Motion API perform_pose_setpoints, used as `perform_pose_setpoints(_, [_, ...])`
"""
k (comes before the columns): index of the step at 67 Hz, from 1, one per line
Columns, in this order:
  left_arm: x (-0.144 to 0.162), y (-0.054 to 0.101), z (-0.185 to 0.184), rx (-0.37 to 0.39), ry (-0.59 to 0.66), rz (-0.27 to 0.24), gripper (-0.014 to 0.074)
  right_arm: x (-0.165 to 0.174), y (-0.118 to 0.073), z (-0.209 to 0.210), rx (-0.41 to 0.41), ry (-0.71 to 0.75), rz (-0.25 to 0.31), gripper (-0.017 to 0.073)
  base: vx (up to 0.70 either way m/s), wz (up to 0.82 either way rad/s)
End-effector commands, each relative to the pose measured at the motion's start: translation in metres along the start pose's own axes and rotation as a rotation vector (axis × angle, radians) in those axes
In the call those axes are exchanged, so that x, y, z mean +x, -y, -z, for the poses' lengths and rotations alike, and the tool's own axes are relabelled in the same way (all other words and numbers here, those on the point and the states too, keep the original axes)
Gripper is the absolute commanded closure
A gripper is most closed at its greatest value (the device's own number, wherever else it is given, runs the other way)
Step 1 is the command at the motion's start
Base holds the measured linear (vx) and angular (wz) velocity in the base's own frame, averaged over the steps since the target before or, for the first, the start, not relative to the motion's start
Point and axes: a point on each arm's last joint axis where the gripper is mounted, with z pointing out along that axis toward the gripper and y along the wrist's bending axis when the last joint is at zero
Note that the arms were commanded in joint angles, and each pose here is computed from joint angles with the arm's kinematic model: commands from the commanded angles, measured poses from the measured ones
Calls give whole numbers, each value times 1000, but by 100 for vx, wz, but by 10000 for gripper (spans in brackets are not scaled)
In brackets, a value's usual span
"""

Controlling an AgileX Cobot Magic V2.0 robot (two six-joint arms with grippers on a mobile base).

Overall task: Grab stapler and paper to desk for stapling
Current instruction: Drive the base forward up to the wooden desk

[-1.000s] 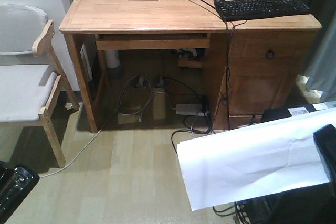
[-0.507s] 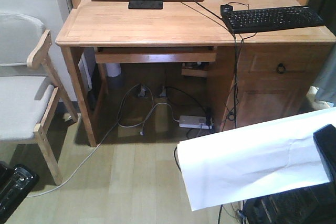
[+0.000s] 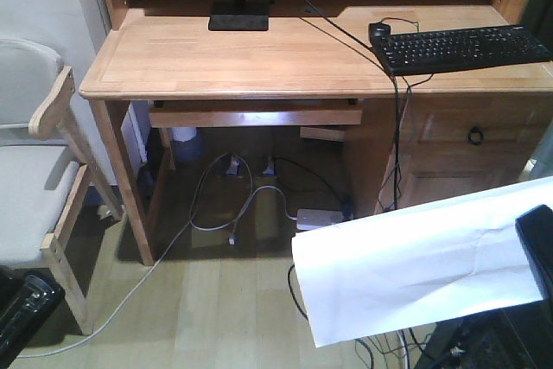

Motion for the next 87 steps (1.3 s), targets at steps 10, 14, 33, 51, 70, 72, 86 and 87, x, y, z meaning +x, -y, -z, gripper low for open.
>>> perform_pose_setpoints(10, [-19,-1,3,-15,136,18,601,-1,-4,1,-51,23,-5,568,17,2])
perform_pose_setpoints(14, [-19,-1,3,-15,136,18,601,-1,-4,1,-51,23,-5,568,17,4])
perform_pose_setpoints(33, [-19,-1,3,-15,136,18,601,-1,-4,1,-51,23,-5,568,17,7])
perform_pose_setpoints(51, [-19,-1,3,-15,136,18,601,-1,-4,1,-51,23,-5,568,18,9])
perform_pose_setpoints(70, [-19,-1,3,-15,136,18,601,-1,-4,1,-51,23,-5,568,19,6])
perform_pose_setpoints(72, [-19,-1,3,-15,136,18,601,-1,-4,1,-51,23,-5,568,18,3])
perform_pose_setpoints(86, [-19,-1,3,-15,136,18,601,-1,-4,1,-51,23,-5,568,17,0])
perform_pose_setpoints(87, [-19,-1,3,-15,136,18,601,-1,-4,1,-51,23,-5,568,17,-4])
